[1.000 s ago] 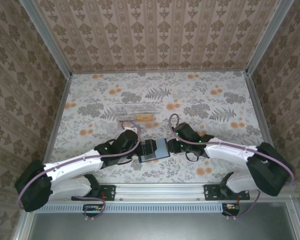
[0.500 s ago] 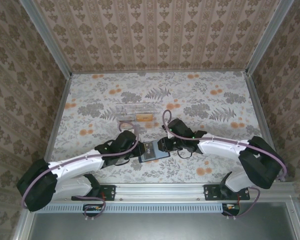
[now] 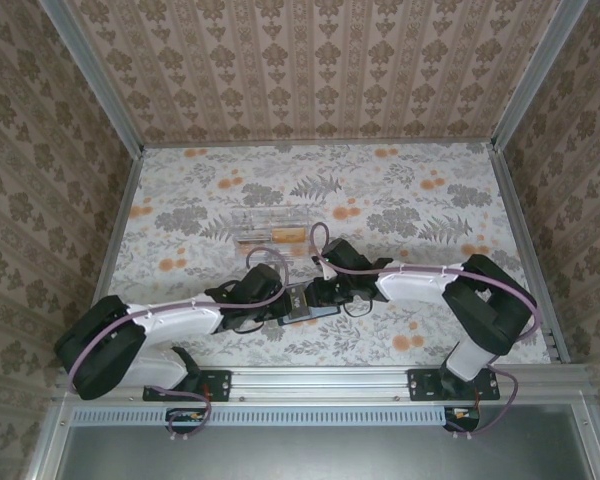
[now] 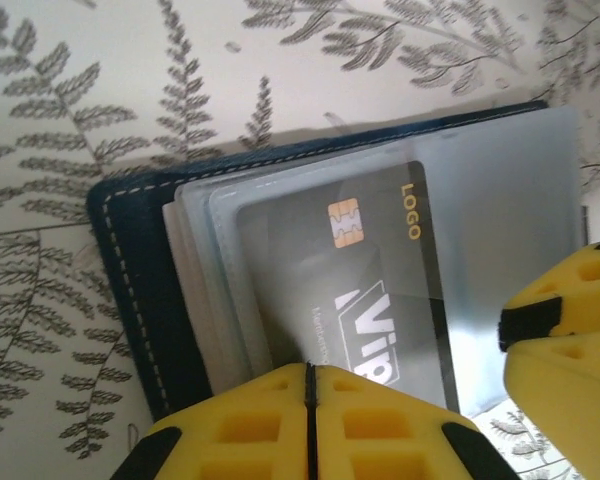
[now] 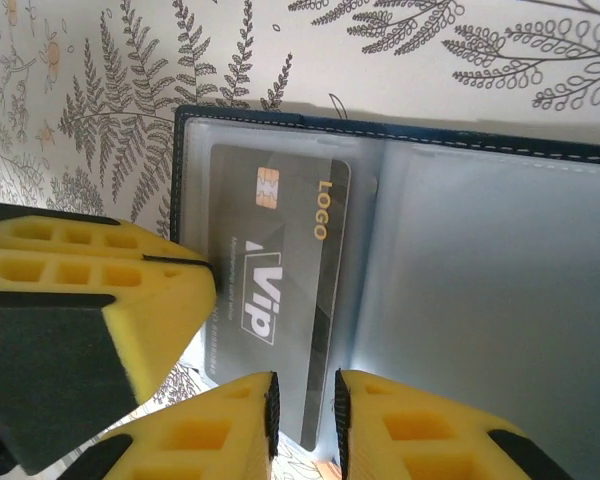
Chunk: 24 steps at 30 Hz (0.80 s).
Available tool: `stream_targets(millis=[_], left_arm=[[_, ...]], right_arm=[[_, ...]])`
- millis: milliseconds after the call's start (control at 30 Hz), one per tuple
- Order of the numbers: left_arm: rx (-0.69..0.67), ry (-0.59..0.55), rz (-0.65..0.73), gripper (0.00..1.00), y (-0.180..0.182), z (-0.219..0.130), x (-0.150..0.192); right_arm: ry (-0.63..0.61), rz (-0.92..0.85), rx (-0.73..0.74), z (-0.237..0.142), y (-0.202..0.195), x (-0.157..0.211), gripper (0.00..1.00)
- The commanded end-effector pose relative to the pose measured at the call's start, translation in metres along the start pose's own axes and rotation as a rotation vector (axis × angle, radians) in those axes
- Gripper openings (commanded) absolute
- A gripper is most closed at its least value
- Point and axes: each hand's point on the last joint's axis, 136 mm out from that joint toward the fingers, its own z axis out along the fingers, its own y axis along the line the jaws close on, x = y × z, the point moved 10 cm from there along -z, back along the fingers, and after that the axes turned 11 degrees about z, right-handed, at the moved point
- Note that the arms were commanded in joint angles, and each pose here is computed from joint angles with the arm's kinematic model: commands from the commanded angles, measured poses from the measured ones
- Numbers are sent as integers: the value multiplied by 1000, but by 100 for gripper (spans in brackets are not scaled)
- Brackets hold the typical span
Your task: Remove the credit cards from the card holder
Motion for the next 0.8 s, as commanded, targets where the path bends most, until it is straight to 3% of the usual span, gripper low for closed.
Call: stream_targets(millis=[0, 467, 767], left_arm=[[-31, 26, -26, 9, 8, 2, 7], [-61, 54, -26, 6, 11, 7, 15], [-54, 54, -19, 5, 9, 7, 15]], right_arm=[[27, 22, -22, 5, 6, -3, 26], [66, 71, -30, 18, 0, -5, 25], [70, 104, -63, 17, -5, -6, 8]])
